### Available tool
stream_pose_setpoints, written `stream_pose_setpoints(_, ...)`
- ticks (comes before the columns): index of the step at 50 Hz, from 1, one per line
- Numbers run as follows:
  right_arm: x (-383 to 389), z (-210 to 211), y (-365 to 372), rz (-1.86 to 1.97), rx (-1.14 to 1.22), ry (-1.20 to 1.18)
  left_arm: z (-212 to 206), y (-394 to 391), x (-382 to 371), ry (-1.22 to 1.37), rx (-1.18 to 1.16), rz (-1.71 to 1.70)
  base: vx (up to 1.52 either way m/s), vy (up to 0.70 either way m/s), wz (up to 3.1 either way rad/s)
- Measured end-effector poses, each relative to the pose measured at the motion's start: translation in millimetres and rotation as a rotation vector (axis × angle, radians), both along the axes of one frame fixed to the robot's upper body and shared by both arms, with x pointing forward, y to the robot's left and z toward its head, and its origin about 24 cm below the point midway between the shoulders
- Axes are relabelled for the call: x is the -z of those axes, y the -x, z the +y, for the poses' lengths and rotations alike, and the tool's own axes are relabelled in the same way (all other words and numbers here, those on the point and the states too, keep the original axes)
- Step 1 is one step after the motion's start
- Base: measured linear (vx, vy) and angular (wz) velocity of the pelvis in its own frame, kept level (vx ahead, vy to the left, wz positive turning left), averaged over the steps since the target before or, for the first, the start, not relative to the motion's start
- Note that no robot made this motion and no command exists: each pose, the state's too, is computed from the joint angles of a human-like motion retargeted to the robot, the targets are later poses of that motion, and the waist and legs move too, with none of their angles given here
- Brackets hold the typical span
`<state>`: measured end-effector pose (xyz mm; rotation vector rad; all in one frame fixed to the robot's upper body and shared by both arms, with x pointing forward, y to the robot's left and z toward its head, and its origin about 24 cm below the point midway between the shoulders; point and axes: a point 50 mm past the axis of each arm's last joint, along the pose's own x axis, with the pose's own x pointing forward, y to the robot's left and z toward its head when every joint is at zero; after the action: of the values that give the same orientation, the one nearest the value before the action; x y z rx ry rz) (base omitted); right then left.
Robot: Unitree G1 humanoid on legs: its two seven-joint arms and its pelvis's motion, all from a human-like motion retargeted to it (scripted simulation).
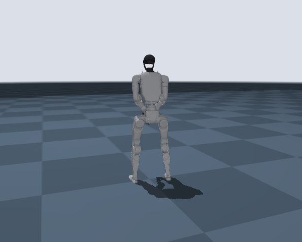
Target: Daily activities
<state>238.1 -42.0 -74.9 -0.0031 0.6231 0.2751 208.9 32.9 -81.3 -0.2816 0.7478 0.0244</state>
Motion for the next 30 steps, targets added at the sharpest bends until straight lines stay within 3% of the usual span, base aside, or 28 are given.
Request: stream_pose_setpoints(30, 0.2, -9.4, 0.8, -0.048, -0.035, 0.090, -9.3, 5.3, -1.3, 0.025, 0.039, 0.011, 0.00, 0.00, 0.00)
